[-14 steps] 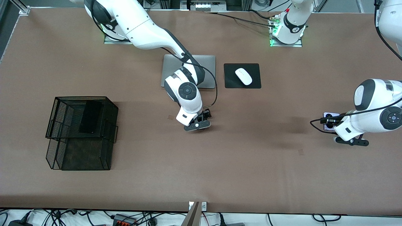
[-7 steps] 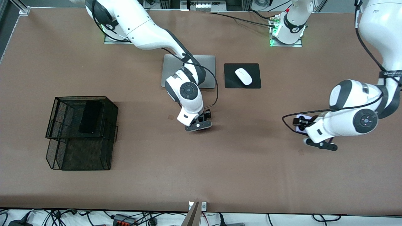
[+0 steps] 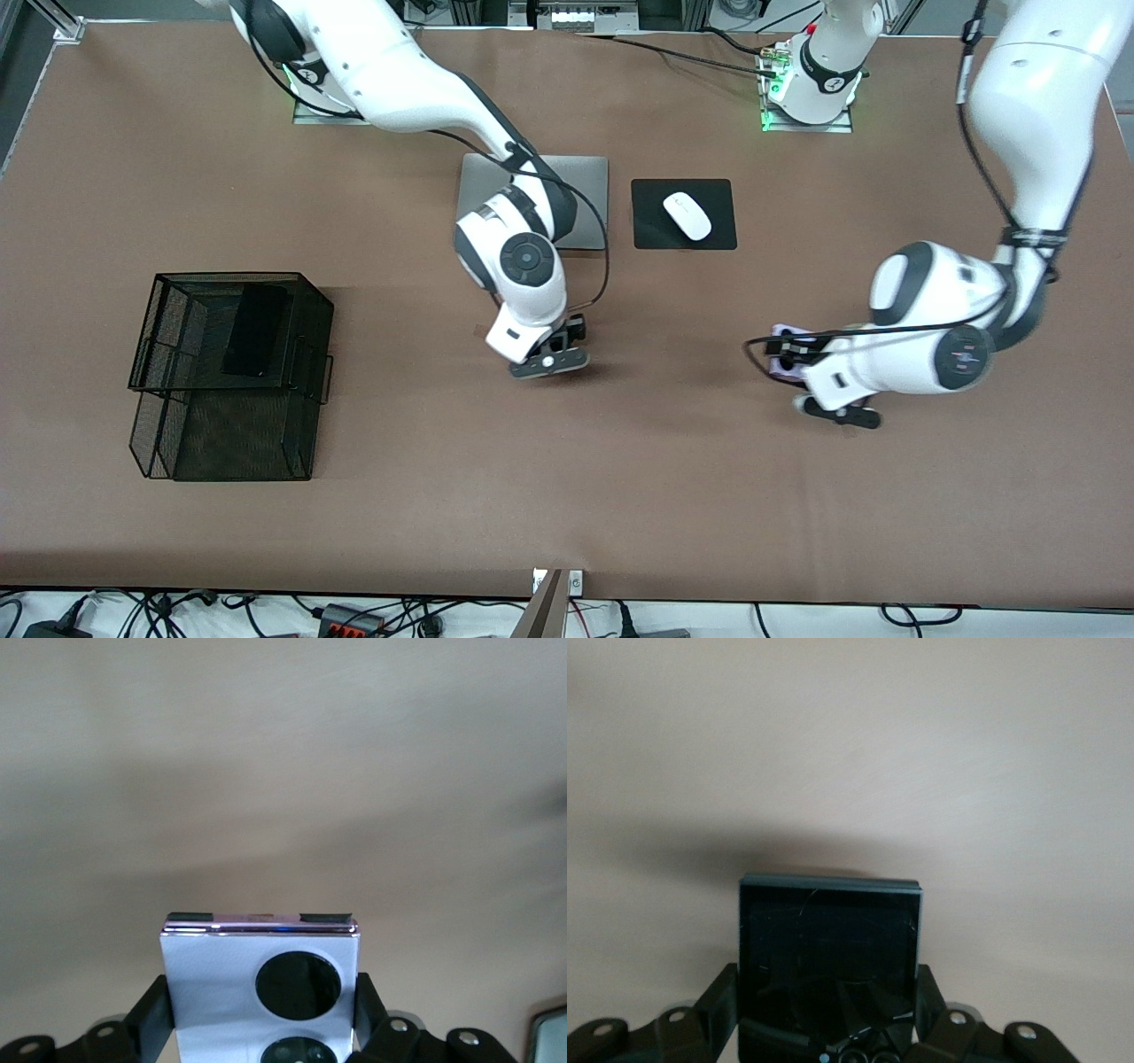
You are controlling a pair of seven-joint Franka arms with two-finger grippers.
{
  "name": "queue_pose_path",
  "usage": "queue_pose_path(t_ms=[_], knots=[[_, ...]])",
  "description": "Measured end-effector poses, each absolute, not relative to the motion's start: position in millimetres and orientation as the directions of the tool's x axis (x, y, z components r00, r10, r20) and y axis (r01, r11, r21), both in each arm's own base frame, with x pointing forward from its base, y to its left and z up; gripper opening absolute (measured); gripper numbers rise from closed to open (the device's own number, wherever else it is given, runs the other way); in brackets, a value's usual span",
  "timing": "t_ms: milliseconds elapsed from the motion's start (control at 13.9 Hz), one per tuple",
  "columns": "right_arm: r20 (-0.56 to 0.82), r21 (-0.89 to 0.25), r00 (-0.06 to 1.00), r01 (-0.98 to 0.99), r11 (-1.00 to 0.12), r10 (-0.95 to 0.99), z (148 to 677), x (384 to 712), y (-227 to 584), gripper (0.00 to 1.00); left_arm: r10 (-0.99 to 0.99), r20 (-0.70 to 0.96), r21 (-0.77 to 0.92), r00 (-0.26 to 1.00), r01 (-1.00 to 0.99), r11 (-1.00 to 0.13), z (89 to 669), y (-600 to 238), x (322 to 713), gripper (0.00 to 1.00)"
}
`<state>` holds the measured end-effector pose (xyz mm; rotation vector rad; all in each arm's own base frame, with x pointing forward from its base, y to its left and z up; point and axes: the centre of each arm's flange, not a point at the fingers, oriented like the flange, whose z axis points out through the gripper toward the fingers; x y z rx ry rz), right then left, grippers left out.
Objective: Place phones with both arms
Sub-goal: 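Drop the flip phone into the basket while the left gripper sets down lavender phone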
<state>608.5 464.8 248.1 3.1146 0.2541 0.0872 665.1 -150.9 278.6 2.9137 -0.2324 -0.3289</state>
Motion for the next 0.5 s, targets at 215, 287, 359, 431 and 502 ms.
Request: queue_pose_path(t_ms=[215, 287, 359, 431, 502], knots=[[0.028, 0.034, 0.998, 0.059, -0.998, 0.06, 319, 658, 379, 0.81, -0.143, -0.168, 0.225, 0.975, -0.104, -0.969, 265, -221, 658, 0.84], [0.006, 0.043, 0.999, 0.033, -0.999, 0.033, 336, 671, 343, 0.81, -0.117, -0.153, 0.232, 0.981, -0.079, -0.969, 262, -241, 656, 0.84], [-0.03, 0.057, 0.999, 0.017, -0.998, 0.015, 348, 681, 308, 0.81, -0.086, -0.137, 0.242, 0.987, -0.05, -0.969, 258, -264, 654, 0.84], [-0.074, 0.07, 0.997, 0.015, -0.997, 0.01, 356, 688, 271, 0.81, -0.055, -0.122, 0.255, 0.991, -0.022, -0.967, 253, -287, 650, 0.84], [-0.111, 0.076, 0.994, 0.02, -0.997, 0.011, 361, 694, 236, 0.81, -0.026, -0.103, 0.275, 0.994, 0.003, -0.962, 247, -311, 645, 0.84]])
